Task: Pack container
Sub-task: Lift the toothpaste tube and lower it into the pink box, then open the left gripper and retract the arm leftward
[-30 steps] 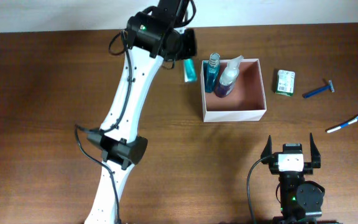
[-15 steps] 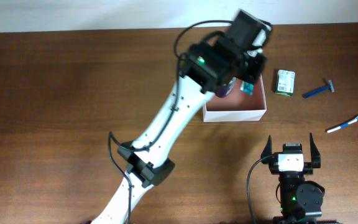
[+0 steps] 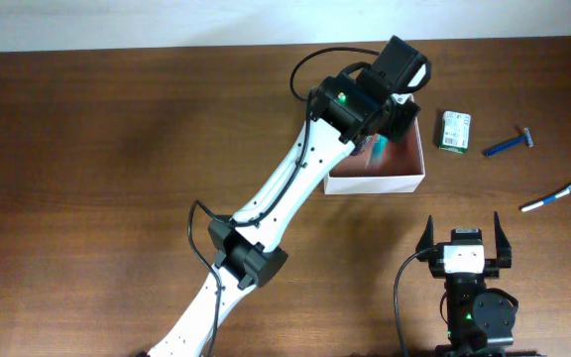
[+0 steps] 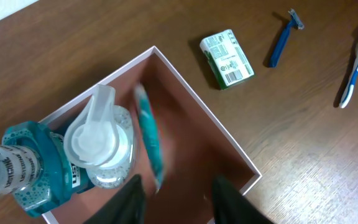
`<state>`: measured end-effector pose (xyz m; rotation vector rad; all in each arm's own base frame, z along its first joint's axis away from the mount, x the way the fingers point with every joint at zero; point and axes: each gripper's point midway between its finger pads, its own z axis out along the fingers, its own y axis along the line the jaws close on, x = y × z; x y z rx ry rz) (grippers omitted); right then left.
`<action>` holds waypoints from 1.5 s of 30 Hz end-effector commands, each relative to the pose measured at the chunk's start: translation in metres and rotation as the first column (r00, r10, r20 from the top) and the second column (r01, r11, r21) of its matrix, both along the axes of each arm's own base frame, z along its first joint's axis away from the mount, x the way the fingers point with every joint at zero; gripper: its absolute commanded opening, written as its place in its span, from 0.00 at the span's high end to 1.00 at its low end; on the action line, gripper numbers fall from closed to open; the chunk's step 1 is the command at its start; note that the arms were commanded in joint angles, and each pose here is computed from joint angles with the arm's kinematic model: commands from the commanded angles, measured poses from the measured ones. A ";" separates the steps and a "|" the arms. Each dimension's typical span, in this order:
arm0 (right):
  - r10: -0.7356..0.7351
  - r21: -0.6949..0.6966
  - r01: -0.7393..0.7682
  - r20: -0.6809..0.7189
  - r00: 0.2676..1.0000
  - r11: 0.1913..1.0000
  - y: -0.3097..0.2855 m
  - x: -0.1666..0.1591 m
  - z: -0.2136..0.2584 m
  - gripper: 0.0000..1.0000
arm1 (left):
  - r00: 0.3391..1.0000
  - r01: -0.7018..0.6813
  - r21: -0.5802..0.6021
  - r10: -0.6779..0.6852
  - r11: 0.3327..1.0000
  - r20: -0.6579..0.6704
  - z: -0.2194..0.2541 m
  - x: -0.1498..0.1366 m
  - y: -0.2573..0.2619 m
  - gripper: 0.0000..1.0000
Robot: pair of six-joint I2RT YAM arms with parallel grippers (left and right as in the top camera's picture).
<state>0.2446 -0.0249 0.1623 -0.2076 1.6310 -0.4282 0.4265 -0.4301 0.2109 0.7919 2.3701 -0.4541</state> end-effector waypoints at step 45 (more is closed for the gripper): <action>-0.008 -0.001 0.008 -0.005 1.000 1.000 -0.001 0.000 -0.003 0.01 | 0.291 -0.916 0.307 0.955 0.259 0.064 0.045 0.049 0.461 0.01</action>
